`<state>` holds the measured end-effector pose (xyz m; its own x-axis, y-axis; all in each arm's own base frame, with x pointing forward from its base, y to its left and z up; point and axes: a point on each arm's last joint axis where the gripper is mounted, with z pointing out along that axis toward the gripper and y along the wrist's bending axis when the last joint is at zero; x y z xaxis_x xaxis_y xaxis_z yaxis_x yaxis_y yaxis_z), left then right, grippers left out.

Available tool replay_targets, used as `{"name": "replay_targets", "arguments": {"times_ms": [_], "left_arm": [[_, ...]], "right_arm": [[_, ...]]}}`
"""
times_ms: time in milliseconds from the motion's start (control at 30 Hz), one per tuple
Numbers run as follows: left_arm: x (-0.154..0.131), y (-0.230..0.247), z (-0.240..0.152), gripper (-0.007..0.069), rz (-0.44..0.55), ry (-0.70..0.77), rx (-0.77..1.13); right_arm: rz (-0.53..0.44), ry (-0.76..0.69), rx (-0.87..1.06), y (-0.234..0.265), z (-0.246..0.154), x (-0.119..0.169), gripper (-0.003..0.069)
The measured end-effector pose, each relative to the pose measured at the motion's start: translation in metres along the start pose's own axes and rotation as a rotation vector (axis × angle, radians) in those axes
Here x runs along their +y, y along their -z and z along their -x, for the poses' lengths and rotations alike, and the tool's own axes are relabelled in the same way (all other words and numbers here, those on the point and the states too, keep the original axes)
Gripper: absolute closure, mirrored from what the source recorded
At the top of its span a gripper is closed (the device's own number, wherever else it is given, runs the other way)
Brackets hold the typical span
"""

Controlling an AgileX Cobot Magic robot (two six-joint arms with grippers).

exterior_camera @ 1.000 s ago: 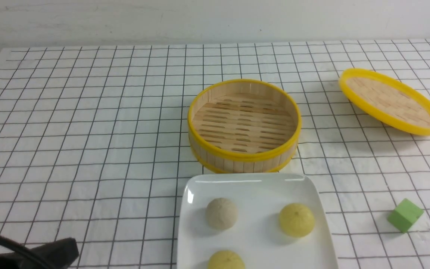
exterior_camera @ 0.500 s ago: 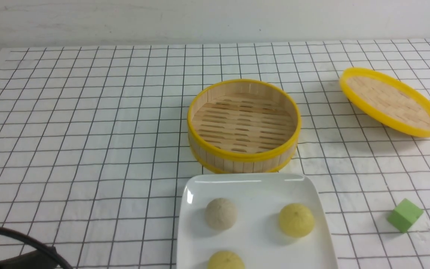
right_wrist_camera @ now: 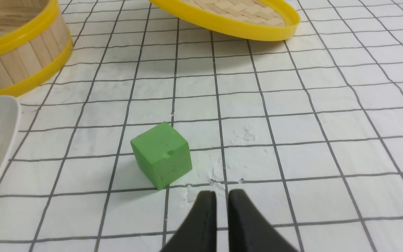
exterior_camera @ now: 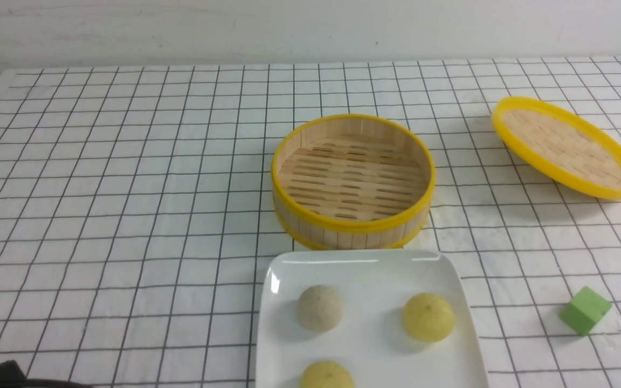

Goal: Put the steamed buns into the plate on the white-black tablecloth.

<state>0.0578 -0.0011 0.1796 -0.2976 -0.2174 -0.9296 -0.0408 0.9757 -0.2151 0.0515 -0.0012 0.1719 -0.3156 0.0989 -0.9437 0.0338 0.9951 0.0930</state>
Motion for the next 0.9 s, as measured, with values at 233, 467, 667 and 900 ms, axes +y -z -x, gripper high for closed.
{"name": "replay_targets", "arguments": {"times_ms": [233, 467, 667, 900], "left_arm": [[0.0060, 0.0025, -0.0072, 0.0595, 0.052, -0.082, -0.027], [0.0064, 0.0027, -0.0073, 0.0592, 0.056, -0.089, -0.023], [0.0064, 0.0027, -0.0074, 0.0587, 0.057, -0.090, -0.023], [0.0079, 0.0028, -0.0070, 0.0578, 0.074, -0.132, -0.023]], "right_arm": [[0.000, 0.000, 0.000, 0.0000, 0.0000, 0.0000, 0.0573], [0.000, 0.000, 0.000, 0.0000, 0.0000, 0.0000, 0.0564], [0.000, 0.000, 0.000, 0.0000, 0.0000, 0.0000, 0.0563], [0.000, 0.000, 0.000, 0.0000, 0.0000, 0.0000, 0.0559]]}}
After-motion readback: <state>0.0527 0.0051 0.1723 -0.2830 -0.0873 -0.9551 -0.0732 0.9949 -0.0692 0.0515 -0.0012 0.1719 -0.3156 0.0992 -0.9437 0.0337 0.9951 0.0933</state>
